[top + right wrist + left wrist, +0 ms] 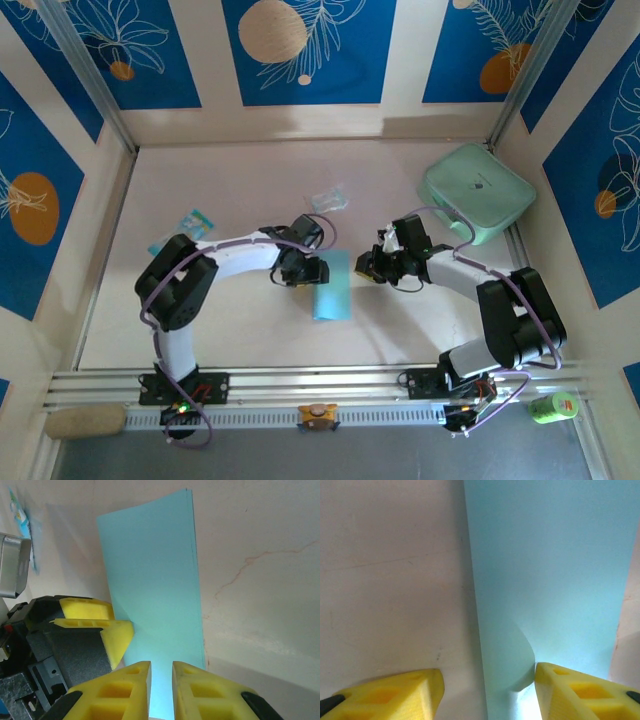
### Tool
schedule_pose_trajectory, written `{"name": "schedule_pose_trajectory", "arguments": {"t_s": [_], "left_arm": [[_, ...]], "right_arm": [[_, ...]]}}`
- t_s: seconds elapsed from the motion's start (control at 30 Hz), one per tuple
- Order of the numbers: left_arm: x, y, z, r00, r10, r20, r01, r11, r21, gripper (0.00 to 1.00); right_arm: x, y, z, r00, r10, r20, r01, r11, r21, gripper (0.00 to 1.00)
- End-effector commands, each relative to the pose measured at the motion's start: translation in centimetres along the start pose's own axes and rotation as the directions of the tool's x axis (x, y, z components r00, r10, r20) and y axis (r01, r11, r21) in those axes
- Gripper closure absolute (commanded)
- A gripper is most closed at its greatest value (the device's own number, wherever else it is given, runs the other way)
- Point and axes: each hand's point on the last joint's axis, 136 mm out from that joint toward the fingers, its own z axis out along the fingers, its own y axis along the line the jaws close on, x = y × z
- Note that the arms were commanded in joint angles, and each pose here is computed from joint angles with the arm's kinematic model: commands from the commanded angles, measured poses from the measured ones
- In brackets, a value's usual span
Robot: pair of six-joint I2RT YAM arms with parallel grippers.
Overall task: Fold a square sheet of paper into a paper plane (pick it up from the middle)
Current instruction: Hold the square sheet of paper at the center of the table.
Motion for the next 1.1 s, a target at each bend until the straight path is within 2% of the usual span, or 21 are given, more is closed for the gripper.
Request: {"name": "schedule_pose_trajectory", "arguments": {"t_s": [0.0,0.27,0.53,1.07], "left_arm": [[1.07,3.24,2.28,0.999,0.014,-0.034,-0.019,0.989,-0.148,0.43],[1.06,3.58,2.50,0.999,0.012,-0.039,-0.018,0.983,-0.181,0.41],[1.10,3.69,2.56,0.999,-0.039,-0.017,0.035,0.984,-0.174,0.46],[1.14,3.84,2.95,1.000,-0.010,-0.026,0.005,0.984,-0.180,0.45]], "right_arm": [[0.47,-0.39,-0.03,1.000,0.017,-0.010,-0.017,1.000,0.021,0.82],[0.50,-0.38,-0.11,1.000,0.011,-0.012,-0.011,1.000,0.025,0.82],[0.58,-0.32,-0.08,1.000,0.011,-0.013,-0.011,1.000,0.017,0.82],[0.55,-0.42,-0.12,1.000,0.018,-0.011,-0.017,1.000,0.024,0.82]]}}
